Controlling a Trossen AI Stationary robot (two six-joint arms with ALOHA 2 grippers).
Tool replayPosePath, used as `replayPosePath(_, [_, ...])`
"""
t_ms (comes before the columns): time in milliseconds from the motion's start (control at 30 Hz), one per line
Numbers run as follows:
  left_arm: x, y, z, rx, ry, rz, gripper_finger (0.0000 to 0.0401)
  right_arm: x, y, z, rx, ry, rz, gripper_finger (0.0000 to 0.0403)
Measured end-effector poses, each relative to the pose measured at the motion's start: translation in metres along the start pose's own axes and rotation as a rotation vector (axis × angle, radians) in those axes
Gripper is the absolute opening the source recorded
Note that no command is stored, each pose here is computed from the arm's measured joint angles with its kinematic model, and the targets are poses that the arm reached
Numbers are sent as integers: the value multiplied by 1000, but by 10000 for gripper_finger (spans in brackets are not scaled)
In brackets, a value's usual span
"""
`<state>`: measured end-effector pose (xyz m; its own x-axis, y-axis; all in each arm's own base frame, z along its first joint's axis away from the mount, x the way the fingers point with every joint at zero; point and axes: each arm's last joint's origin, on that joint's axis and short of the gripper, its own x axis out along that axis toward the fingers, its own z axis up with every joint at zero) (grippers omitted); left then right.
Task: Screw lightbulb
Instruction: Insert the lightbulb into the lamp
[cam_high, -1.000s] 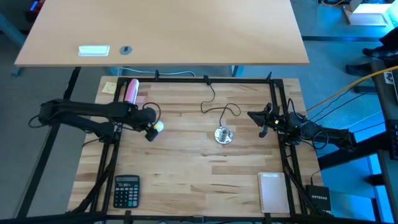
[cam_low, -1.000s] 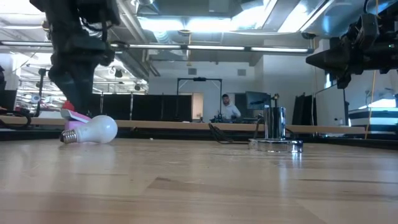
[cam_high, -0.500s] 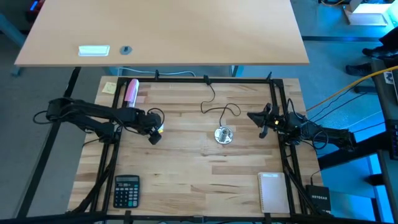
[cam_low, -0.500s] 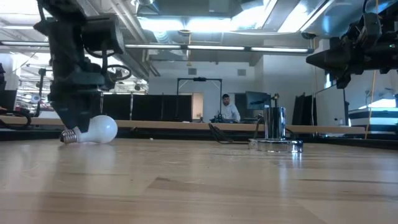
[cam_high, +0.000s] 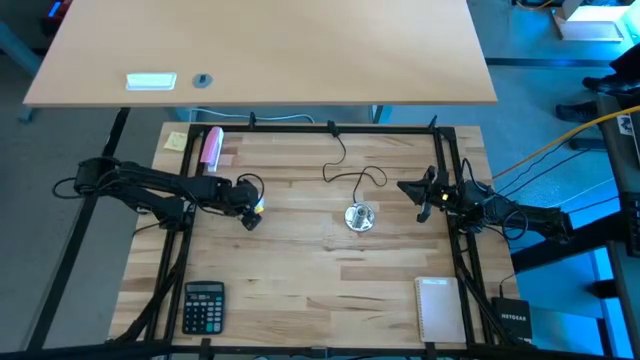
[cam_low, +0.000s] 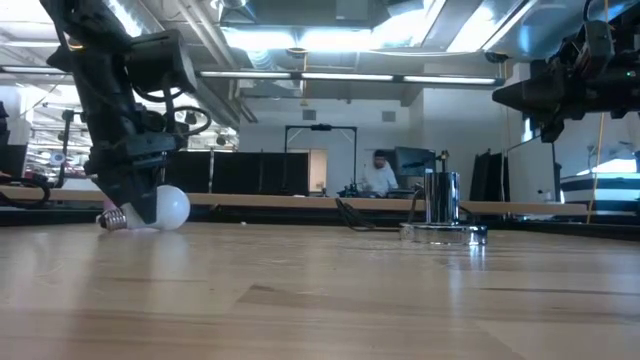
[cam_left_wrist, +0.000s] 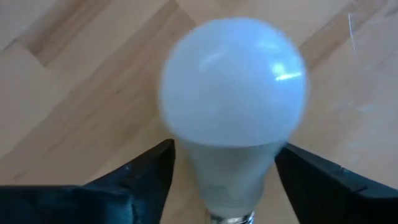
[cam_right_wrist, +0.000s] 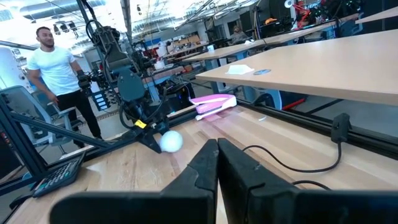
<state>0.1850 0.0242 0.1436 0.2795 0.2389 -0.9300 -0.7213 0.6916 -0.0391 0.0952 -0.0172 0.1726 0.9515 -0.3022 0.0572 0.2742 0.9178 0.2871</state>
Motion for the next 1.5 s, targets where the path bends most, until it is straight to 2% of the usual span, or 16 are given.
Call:
replayPosePath(333, [0, -2, 3, 27, -29, -21, 147, 0, 0, 0, 7, 0, 0, 14])
replayPosePath(600, [-1, -5, 6, 16, -66, -50, 148, 0, 0, 0, 38, 4, 11, 14])
replayPosePath(767, [-17, -10, 18, 5, -131, -101, 144, 0, 0, 0, 84, 8, 17, 14])
replayPosePath(900, [-40, -17, 33, 45, -299, -214, 146, 0, 0, 0, 91, 8, 17, 14])
replayPosePath(1033, [-63, -26, 51, 85, -558, -349, 149, 0, 0, -1, 91, 14, 15, 14])
replayPosePath(1167, [-78, -36, 69, 128, -818, -433, 150, 1, 0, -2, 94, 35, 20, 14])
replayPosePath(1367, [-79, -52, 93, 122, -1099, -515, 152, 4, 2, -6, 124, 80, 70, 14])
replayPosePath(1500, [-74, -61, 105, 75, -1280, -592, 152, 7, 5, 1, 116, 16, 97, 14])
